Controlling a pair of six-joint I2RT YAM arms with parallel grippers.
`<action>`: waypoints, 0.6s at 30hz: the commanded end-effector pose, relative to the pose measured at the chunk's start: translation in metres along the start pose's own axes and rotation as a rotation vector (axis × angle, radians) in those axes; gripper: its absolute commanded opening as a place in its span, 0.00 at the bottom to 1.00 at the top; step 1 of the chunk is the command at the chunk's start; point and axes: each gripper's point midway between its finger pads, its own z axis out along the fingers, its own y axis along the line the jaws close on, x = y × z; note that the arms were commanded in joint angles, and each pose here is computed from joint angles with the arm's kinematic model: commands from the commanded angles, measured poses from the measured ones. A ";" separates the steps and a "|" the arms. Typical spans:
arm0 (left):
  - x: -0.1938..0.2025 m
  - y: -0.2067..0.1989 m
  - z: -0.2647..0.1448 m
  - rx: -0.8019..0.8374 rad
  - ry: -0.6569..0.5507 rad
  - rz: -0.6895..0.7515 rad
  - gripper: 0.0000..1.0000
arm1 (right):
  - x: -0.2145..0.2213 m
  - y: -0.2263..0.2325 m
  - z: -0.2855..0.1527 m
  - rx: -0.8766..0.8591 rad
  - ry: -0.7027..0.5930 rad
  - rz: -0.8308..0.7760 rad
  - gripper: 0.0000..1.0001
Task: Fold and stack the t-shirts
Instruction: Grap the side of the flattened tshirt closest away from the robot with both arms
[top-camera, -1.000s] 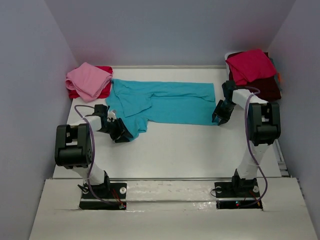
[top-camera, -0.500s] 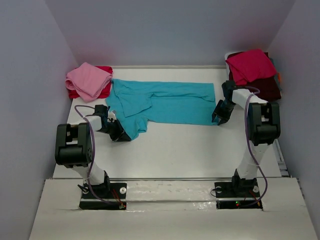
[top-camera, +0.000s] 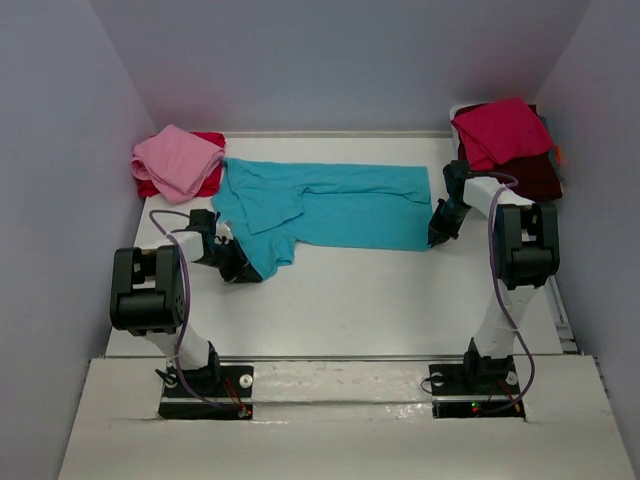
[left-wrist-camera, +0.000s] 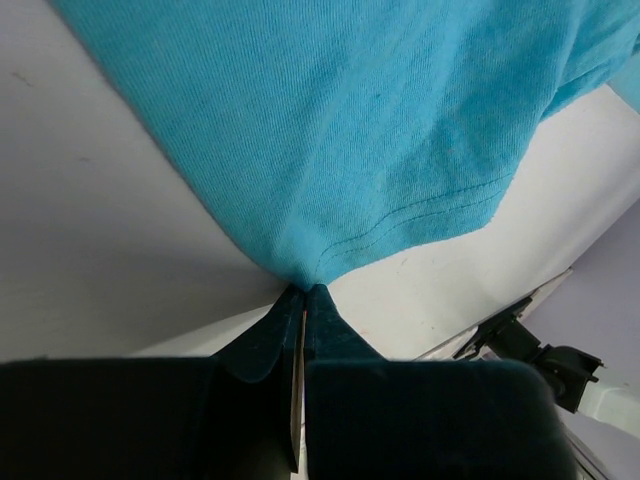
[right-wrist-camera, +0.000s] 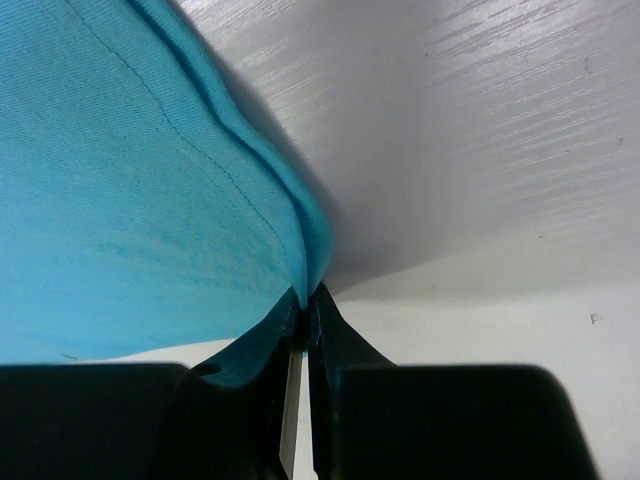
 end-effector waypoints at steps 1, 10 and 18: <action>-0.013 0.009 -0.004 -0.073 -0.064 0.050 0.06 | -0.026 0.004 -0.003 -0.014 -0.086 0.010 0.10; -0.036 -0.003 -0.033 -0.114 -0.203 0.116 0.06 | -0.026 0.005 -0.016 -0.022 -0.092 0.010 0.10; -0.057 -0.026 -0.062 -0.101 -0.324 0.169 0.06 | -0.032 0.008 -0.032 -0.024 -0.112 -0.007 0.10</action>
